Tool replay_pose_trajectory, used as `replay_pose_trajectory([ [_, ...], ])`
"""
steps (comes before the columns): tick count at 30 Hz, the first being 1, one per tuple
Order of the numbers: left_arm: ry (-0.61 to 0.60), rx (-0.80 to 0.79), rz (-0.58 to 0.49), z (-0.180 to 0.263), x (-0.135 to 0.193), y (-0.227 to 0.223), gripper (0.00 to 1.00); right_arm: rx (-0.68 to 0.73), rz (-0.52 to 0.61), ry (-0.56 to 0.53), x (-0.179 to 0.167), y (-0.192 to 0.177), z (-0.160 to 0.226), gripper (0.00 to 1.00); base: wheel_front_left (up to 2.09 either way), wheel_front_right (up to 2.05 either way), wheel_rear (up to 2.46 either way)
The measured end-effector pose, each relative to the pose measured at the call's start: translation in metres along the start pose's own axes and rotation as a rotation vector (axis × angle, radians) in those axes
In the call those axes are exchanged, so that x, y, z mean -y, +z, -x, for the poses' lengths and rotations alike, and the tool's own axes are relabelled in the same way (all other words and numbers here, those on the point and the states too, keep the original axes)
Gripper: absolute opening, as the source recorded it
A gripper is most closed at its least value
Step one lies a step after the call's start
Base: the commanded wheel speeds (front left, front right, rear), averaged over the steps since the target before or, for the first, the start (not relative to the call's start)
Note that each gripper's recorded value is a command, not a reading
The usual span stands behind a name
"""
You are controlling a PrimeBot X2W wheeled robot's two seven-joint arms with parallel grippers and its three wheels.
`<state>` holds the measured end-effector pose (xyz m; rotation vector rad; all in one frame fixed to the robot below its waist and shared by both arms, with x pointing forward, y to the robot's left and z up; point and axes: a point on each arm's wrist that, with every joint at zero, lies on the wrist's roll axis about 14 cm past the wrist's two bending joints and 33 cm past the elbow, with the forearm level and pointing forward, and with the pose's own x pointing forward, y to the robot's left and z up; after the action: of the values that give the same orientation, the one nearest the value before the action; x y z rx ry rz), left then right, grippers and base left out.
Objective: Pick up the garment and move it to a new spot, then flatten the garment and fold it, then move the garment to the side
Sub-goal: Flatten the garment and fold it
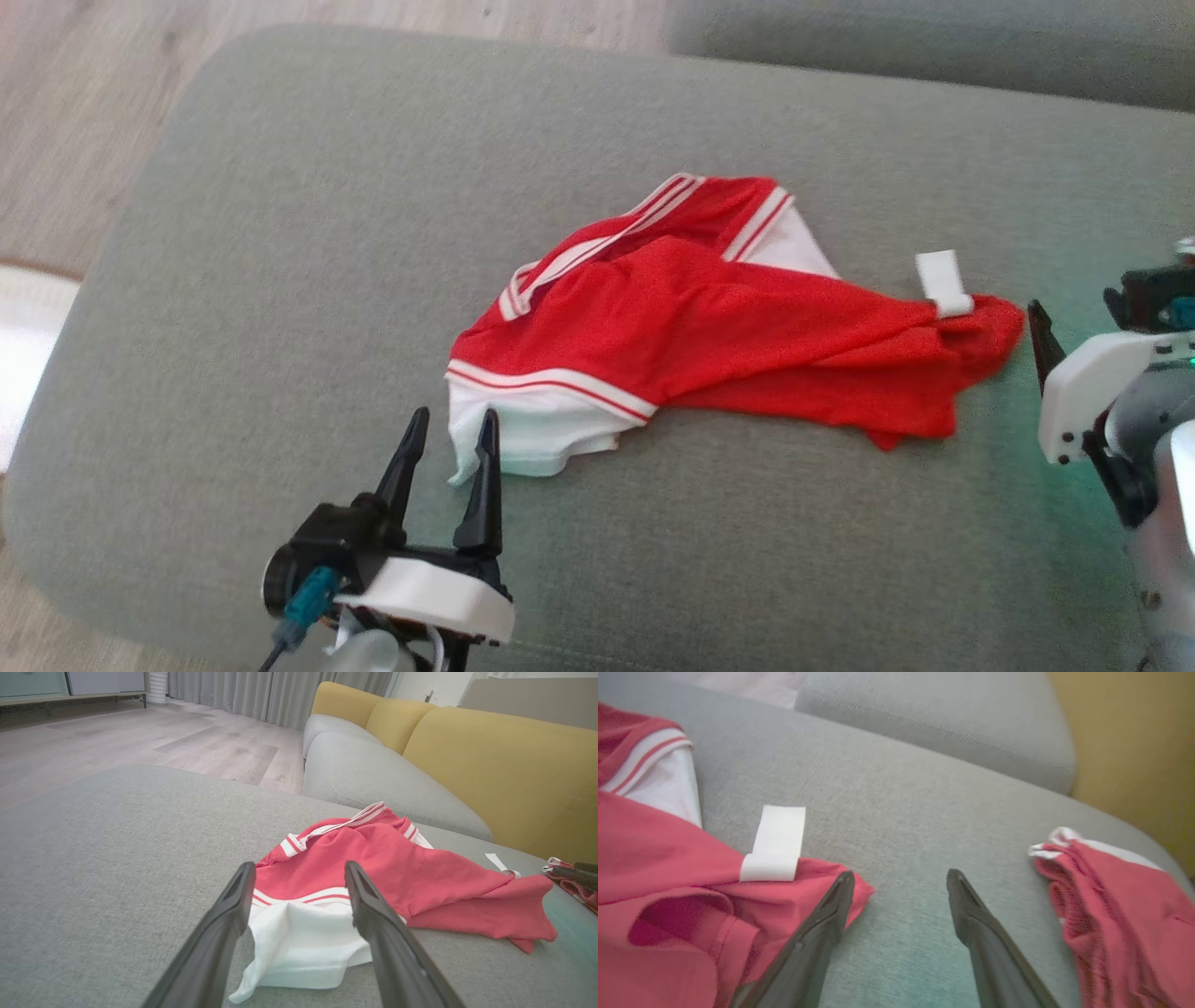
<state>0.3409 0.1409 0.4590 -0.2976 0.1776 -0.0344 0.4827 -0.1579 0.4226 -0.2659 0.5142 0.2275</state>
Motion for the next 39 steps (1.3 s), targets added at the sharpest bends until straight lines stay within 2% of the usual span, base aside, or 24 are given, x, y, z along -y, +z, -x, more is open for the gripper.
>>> replay_pose_trajectory([
  [6, 0.055, -0.020, 0.005, 0.002, -0.016, -0.005, 1.00, -0.140, -0.004, 0.097, -0.028, -0.023, -0.028, 1.00, 0.00, 0.00, 0.00],
  [11, 0.077, -0.022, 0.005, 0.003, -0.021, -0.006, 1.00, -0.222, -0.035, 0.147, -0.040, -0.039, -0.034, 1.00, 0.00, 0.00, 0.00],
  [12, 0.082, -0.022, 0.004, 0.003, -0.022, -0.006, 1.00, -0.225, -0.041, 0.151, -0.040, -0.037, -0.035, 0.85, 0.00, 0.00, 0.00],
  [13, 0.082, -0.021, 0.004, 0.003, -0.022, -0.005, 1.00, -0.223, -0.047, 0.157, -0.042, -0.035, -0.036, 0.58, 0.00, 0.00, 0.00],
  [14, 0.082, -0.021, 0.004, 0.003, -0.022, -0.005, 1.00, -0.223, -0.051, 0.166, -0.044, -0.035, -0.036, 0.42, 0.00, 0.00, 0.00],
  [16, 0.080, -0.019, 0.004, 0.003, -0.022, -0.005, 1.00, -0.214, -0.054, 0.178, -0.048, -0.033, -0.036, 0.18, 0.00, 0.00, 0.00],
  [17, 0.079, -0.019, 0.003, 0.002, -0.021, -0.005, 1.00, -0.200, -0.052, 0.176, -0.047, -0.031, -0.037, 0.00, 0.00, 0.00, 0.00],
  [22, 0.065, -0.014, -0.001, 0.000, -0.017, -0.003, 1.00, -0.058, -0.011, 0.123, -0.024, -0.004, -0.036, 0.00, 0.00, 0.00, 0.00],
  [27, 0.034, 0.002, -0.009, -0.003, -0.010, 0.002, 1.00, 0.183, 0.044, 0.067, -0.005, 0.063, -0.029, 0.00, 0.00, 0.00, 0.00],
  [30, 0.023, 0.013, -0.017, -0.003, -0.007, 0.006, 1.00, 0.279, 0.069, 0.045, 0.001, 0.086, -0.018, 0.00, 0.00, 0.00, 0.00],
  [32, 0.009, 0.019, -0.019, -0.004, -0.004, 0.008, 1.00, 0.316, 0.081, 0.040, 0.002, 0.089, -0.008, 0.00, 0.00, 0.00, 0.00],
  [36, -0.003, 0.023, -0.022, -0.003, 0.000, 0.009, 1.00, 0.324, 0.102, 0.046, -0.004, 0.072, 0.007, 0.00, 0.00, 0.00, 0.00],
  [39, -0.018, 0.028, -0.023, -0.002, 0.005, 0.011, 1.00, 0.290, 0.108, 0.060, -0.013, 0.039, 0.026, 0.00, 0.00, 0.00, 0.00],
])
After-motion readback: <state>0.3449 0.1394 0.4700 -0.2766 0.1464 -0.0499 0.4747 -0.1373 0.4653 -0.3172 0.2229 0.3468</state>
